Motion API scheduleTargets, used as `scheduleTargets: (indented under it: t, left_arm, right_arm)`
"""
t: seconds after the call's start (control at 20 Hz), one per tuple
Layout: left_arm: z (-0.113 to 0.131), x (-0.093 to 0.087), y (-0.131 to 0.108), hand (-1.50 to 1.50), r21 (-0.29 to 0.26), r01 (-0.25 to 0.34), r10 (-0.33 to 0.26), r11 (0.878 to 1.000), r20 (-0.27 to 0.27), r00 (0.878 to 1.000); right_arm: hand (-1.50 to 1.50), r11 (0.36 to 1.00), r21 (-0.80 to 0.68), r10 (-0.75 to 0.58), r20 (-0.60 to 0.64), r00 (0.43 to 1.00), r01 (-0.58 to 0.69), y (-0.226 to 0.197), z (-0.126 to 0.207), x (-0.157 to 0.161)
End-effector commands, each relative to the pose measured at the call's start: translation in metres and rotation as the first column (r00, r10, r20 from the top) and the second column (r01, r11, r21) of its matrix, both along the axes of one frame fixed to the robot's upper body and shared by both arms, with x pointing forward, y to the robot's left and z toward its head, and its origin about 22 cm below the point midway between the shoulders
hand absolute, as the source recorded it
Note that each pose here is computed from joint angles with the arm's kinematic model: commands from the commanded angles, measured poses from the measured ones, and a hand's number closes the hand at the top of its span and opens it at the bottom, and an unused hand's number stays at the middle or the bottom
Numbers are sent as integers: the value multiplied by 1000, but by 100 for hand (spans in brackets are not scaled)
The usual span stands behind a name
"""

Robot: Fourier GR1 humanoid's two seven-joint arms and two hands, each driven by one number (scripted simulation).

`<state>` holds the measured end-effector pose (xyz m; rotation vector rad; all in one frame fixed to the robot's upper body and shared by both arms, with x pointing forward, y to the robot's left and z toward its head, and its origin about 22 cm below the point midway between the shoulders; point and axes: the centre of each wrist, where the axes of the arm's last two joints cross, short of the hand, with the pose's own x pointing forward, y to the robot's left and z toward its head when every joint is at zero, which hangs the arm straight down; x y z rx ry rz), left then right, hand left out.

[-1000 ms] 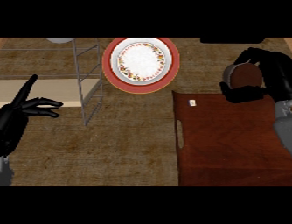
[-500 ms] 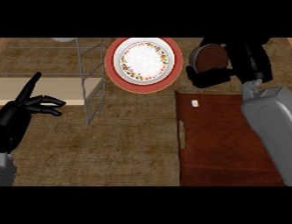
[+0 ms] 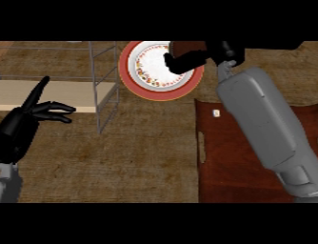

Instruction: Pick the cupcake from the tray and place it in the plate

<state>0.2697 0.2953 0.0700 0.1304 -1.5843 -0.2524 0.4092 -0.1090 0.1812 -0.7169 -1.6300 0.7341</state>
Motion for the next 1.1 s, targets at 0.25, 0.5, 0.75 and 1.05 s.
scheduleTargets:
  t: [0.25, 0.5, 0.75, 1.05]
  left_arm:
    - [39, 21, -35, 0, -22, 46, -41, 999, 188, 981]
    - [44, 24, -27, 0, -3, 82, -79, 997, 191, 978]
    - [43, 29, -30, 0, -6, 79, -76, 997, 197, 978]
    - [51, 27, -34, 0, 2, 117, -114, 993, 218, 969]
  right_arm:
    - [150, 997, -63, -39, -61, 997, 35, 45, -33, 24]
    - [150, 994, -107, -45, -78, 996, 36, 50, -41, 33]
    - [-150, 993, 12, -111, -150, 982, 114, 45, -67, 34]
    - [-150, 987, 127, -70, -189, 979, 95, 41, -72, 38]
